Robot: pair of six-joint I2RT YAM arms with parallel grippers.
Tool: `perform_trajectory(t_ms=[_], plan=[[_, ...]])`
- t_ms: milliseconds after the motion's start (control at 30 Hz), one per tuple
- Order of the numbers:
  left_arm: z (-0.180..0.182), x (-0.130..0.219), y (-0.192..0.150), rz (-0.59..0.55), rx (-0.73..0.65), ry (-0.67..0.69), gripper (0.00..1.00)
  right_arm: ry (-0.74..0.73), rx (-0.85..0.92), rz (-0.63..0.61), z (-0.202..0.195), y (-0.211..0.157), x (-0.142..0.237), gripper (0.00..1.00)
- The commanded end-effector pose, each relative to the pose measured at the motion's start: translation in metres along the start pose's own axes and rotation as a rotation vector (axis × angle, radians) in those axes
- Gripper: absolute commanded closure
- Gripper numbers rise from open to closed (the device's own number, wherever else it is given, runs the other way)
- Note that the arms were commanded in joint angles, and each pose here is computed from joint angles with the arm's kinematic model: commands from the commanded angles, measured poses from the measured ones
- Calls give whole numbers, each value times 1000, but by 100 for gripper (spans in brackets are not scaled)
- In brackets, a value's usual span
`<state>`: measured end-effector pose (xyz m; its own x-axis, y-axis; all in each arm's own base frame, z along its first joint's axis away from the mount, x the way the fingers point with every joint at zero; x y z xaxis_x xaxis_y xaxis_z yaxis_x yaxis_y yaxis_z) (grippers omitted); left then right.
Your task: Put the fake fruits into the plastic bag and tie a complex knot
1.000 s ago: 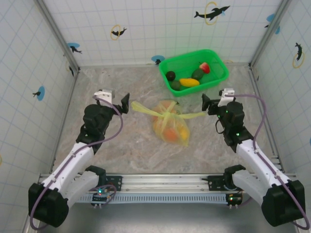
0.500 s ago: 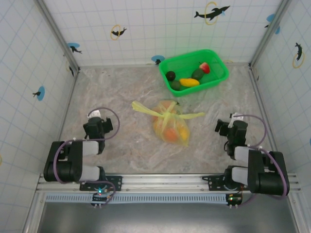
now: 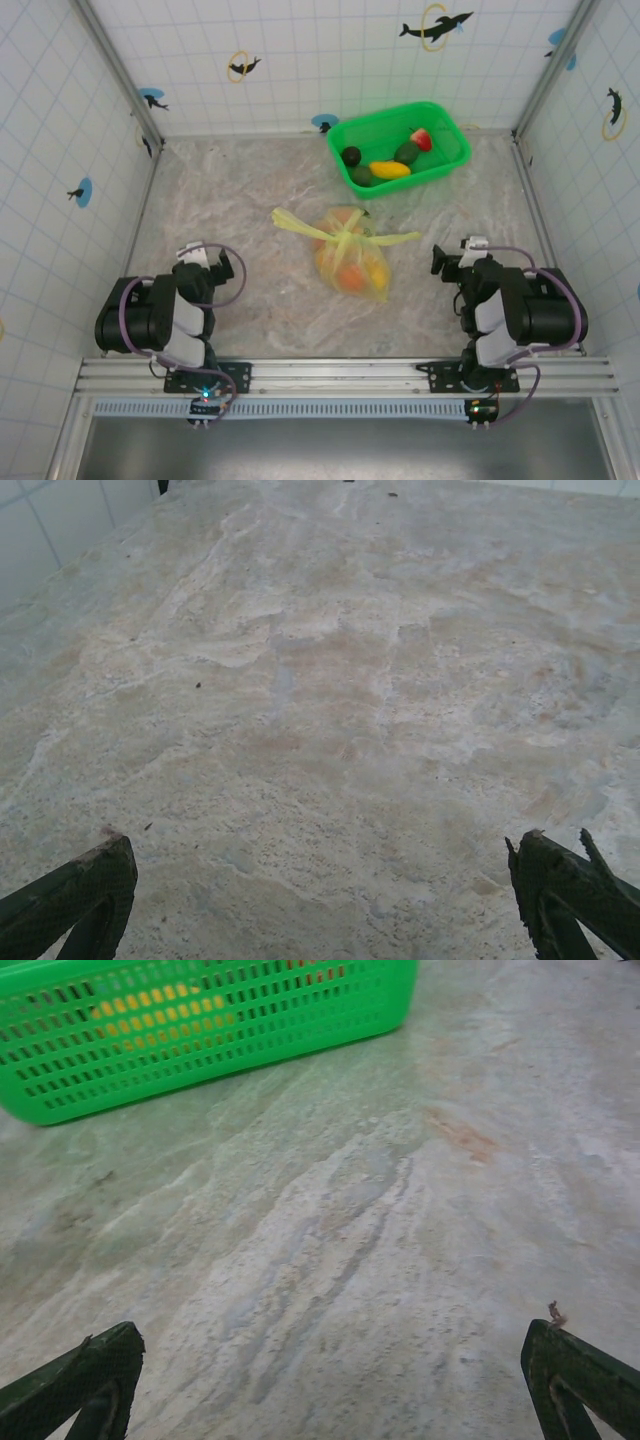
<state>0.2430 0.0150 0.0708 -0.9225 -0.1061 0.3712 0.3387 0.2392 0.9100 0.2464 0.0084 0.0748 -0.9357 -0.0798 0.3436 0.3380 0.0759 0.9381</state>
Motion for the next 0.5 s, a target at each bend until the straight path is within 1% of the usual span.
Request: perform_trajectory(t_ms=[0, 67, 133, 200, 267, 367, 467], plan=[[-4, -1, 9, -44, -3, -37, 2, -74, 13, 9, -6, 0, 1, 0], [-4, -1, 9, -44, -5, -37, 2, -76, 17, -19, -6, 2, 3, 0], [-4, 0, 9, -44, -5, -36, 2, -74, 11, 12, -6, -1, 1, 0], [-4, -1, 10, -46, -5, -36, 2, -76, 15, -8, -6, 1, 2, 0], [-4, 0, 9, -47, -6, -37, 2, -74, 13, 8, -5, -1, 2, 0], [-4, 1, 10, -56, -6, -34, 2, -80, 22, -5, -5, 1, 3, 0], [2, 2, 11, -72, 19, 19, 2, -77, 16, -1, -5, 0, 3, 0]])
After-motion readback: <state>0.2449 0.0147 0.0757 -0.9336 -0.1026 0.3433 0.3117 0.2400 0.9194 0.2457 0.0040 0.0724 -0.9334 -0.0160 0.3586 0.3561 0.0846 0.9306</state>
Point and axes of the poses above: each hand's point on the last joint's axis, 136 mm out from that joint toward the fingers, its own x axis back along the fingers, its own z axis along the line the jaws close on, y = z × x, the point moved 7 cm from there along x, back along the fingers, and after that the axes turned 9 degrees about x, right-handed, at the moved point
